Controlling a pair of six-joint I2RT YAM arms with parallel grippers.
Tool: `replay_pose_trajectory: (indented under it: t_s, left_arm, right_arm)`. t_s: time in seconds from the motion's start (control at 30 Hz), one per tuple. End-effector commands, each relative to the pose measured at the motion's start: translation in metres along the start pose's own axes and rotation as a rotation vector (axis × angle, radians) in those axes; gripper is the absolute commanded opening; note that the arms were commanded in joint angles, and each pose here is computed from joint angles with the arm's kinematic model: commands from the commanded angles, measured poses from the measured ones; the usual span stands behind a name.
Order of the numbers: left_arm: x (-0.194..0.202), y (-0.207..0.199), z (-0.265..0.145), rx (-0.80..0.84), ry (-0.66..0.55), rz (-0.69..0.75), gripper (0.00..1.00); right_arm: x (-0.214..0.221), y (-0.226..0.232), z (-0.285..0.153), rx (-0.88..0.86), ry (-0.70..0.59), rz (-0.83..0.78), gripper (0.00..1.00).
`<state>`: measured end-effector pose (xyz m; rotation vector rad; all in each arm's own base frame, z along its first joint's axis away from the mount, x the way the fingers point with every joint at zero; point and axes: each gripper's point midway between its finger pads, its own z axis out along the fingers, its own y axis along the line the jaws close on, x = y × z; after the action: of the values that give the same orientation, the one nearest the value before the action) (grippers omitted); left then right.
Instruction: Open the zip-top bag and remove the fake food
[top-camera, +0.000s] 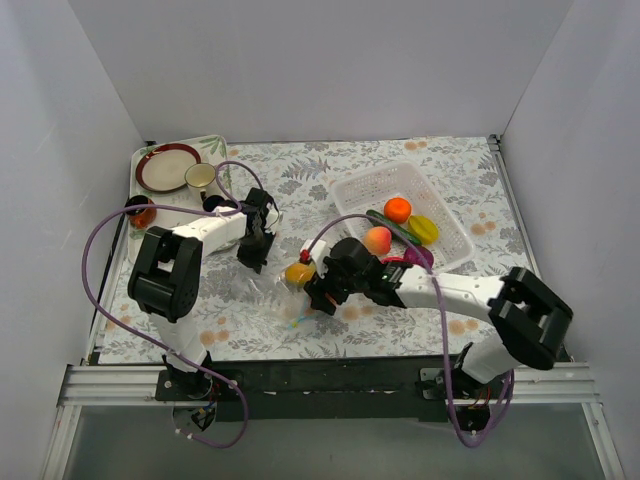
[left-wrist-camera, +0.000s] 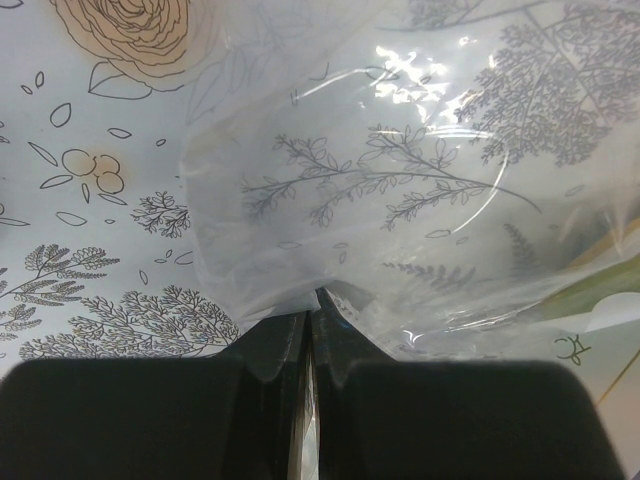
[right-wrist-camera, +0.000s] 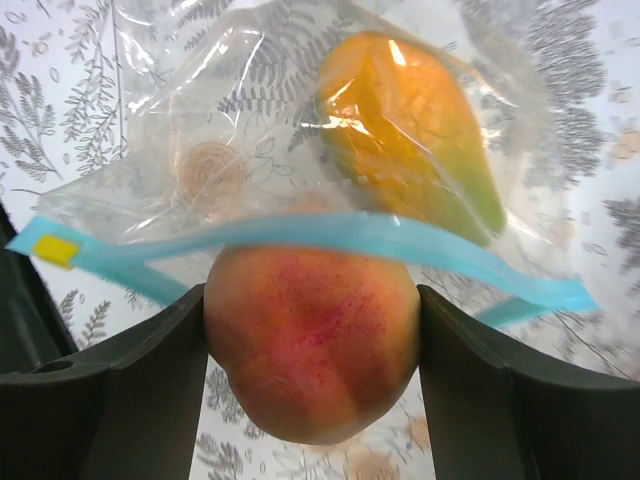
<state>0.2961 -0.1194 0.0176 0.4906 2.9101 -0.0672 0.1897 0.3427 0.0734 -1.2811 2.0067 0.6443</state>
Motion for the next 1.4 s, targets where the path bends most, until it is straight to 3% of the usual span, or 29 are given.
replay_pose_trajectory:
  t_s: [0.0, 0.17, 0.23, 0.27, 0.33, 0.43, 0.47, 0.53, 0.67, 0.9, 0.97, 1.03, 1.07, 1.13, 1.17, 1.27, 1.37]
  left_arm:
    - [0.014, 0.005, 0.011, -0.026, 0.036, 0.009, 0.00]
    - [0.013, 0.008, 0.014, -0.034, 0.042, 0.020, 0.00]
    - [0.013, 0.007, 0.014, -0.031, 0.042, 0.026, 0.00]
    - [0.010, 0.005, 0.013, -0.023, 0.037, 0.024, 0.00]
    - [0.009, 0.004, 0.012, -0.017, 0.038, 0.023, 0.00]
    - [0.006, 0.002, 0.010, -0.009, 0.035, 0.023, 0.00]
    - [0.007, 0.003, 0.010, -0.011, 0.036, 0.024, 0.00]
    - [0.007, 0.003, 0.009, -0.012, 0.041, 0.027, 0.00]
    - [0.006, 0.003, 0.009, -0.009, 0.041, 0.029, 0.00]
    - [0.006, 0.003, 0.011, -0.008, 0.049, 0.036, 0.00]
    - [0.004, 0.003, 0.012, -0.008, 0.047, 0.035, 0.00]
    - [0.004, 0.003, 0.014, -0.008, 0.055, 0.036, 0.00]
    - [0.002, 0.003, 0.014, -0.008, 0.052, 0.036, 0.00]
    - [0.001, 0.003, 0.015, -0.008, 0.052, 0.036, 0.00]
    - [0.001, 0.003, 0.015, -0.008, 0.052, 0.038, 0.00]
    - [-0.001, 0.003, 0.014, -0.008, 0.050, 0.039, 0.00]
    - [-0.003, 0.003, 0.012, -0.008, 0.044, 0.041, 0.00]
  right_arm:
    - [-0.032, -0.013, -0.041, 0.092, -0.140, -0.024, 0.35]
    - [-0.055, -0.048, -0.092, 0.266, -0.266, -0.033, 0.32]
    - [-0.055, -0.093, -0.120, 0.456, -0.304, 0.036, 0.28]
    - [-0.056, -0.112, -0.131, 0.536, -0.330, 0.083, 0.16]
    - [-0.040, -0.171, -0.166, 0.793, -0.325, 0.219, 0.05]
    - [-0.018, -0.221, -0.190, 0.984, -0.285, 0.397, 0.35]
    - [-0.012, -0.225, -0.188, 0.990, -0.253, 0.424, 0.65]
    - [-0.005, -0.226, -0.174, 0.965, -0.179, 0.437, 0.99]
    - [-0.018, -0.210, -0.157, 0.843, -0.201, 0.418, 0.98]
    - [-0.052, -0.102, -0.114, 0.451, -0.356, 0.041, 0.98]
    - [-0.056, -0.077, -0.108, 0.371, -0.376, -0.042, 0.91]
    - [-0.050, -0.061, -0.095, 0.287, -0.343, -0.059, 0.76]
    - [-0.046, -0.055, -0.090, 0.255, -0.324, -0.058, 0.57]
    - [-0.041, -0.040, -0.077, 0.170, -0.304, -0.061, 0.38]
    - [-0.040, -0.033, -0.073, 0.131, -0.302, -0.056, 0.20]
    - [-0.037, -0.018, -0.058, 0.034, -0.275, -0.059, 0.12]
    - [-0.035, -0.003, -0.042, -0.075, -0.235, -0.063, 0.17]
